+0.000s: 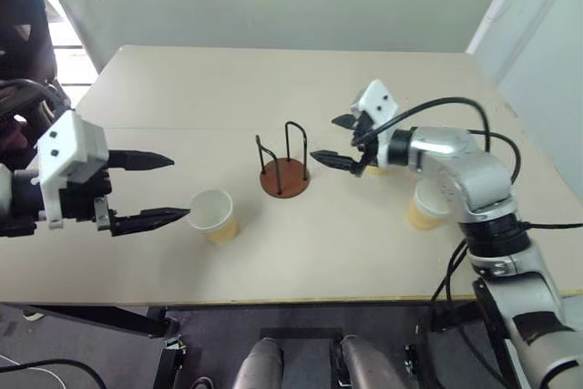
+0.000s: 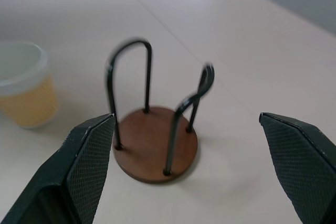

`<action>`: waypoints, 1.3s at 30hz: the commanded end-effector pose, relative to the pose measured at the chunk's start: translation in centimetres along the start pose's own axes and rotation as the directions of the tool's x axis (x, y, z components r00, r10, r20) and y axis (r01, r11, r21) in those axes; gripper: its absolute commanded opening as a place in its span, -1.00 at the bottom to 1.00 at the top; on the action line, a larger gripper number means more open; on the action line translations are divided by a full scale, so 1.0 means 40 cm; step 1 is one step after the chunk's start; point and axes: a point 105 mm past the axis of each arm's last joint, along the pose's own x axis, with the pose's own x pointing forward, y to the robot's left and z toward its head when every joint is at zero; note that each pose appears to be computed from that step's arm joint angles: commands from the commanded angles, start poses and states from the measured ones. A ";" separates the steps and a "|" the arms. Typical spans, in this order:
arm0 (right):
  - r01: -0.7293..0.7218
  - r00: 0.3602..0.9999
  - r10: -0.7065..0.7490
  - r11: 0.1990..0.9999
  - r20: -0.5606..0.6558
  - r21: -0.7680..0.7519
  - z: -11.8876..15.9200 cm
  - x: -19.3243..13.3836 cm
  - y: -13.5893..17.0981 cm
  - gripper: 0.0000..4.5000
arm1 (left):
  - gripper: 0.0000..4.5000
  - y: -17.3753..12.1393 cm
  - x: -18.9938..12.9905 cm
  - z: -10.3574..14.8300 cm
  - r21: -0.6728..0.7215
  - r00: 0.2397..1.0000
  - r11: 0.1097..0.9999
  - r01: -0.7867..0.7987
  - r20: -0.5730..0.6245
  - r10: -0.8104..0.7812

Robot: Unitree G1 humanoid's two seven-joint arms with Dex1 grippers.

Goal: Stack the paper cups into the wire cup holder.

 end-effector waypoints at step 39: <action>0.046 0.999 -0.047 0.998 0.023 0.040 -0.025 0.153 -0.014 -0.57 | 1.00 -0.046 -0.035 0.028 0.004 0.998 0.998 -0.063 -0.002 0.063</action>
